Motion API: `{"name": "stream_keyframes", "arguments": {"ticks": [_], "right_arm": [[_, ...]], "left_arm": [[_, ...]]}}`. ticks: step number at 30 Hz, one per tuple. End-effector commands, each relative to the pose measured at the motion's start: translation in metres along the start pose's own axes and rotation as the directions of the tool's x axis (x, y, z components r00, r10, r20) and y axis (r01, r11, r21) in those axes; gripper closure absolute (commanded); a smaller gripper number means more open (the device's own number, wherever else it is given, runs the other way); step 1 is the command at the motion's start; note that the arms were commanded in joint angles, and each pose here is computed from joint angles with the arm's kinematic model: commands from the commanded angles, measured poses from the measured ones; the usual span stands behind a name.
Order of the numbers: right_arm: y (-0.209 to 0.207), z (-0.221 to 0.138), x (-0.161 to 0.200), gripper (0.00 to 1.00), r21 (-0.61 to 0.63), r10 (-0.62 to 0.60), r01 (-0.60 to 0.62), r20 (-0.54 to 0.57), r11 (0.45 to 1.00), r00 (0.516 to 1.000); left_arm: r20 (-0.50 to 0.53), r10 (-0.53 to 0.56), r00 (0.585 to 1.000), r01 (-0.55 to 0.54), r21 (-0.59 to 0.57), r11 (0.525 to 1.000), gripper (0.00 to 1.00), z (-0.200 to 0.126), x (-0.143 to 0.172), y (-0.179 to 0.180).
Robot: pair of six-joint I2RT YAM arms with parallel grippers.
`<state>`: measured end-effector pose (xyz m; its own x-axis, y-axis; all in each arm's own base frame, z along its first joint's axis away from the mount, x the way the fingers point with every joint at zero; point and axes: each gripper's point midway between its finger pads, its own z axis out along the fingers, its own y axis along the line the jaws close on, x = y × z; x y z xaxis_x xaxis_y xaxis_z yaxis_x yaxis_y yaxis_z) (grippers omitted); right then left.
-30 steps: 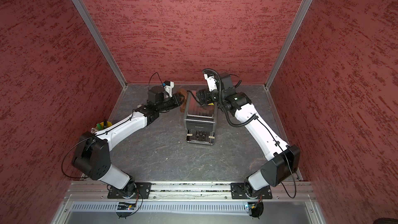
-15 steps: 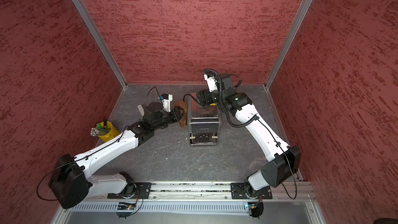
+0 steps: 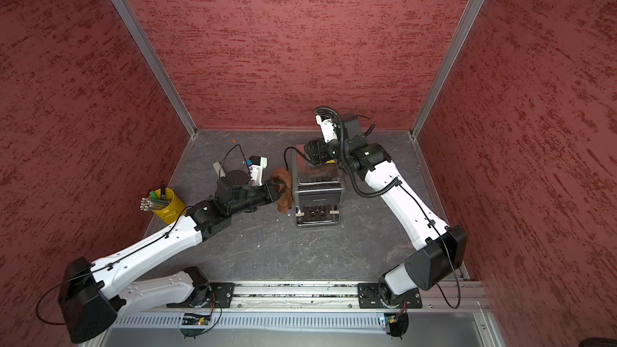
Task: Wipe the surface of a coffee machine
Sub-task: Wipe the dirt from the surface of the coffee machine.
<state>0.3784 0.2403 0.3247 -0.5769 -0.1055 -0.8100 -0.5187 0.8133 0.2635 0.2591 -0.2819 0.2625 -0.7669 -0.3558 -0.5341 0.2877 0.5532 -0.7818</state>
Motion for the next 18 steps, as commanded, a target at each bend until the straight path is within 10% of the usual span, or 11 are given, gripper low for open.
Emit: {"name": "stream_keyframes", "arguments": {"ticks": [1,18], "right_arm": [[0.002,0.019,0.043,0.22,-0.005,0.061,-0.063,-0.158,0.998,0.986],[0.003,0.021,0.046,0.22,-0.014,0.067,-0.070,-0.158,0.997,0.985]], "left_arm": [[-0.124,0.036,0.992,-0.006,0.230,0.973,1.00,-0.012,0.031,-0.059],[0.020,0.041,0.999,-0.044,0.163,0.986,1.00,-0.013,-0.016,-0.047]]}}
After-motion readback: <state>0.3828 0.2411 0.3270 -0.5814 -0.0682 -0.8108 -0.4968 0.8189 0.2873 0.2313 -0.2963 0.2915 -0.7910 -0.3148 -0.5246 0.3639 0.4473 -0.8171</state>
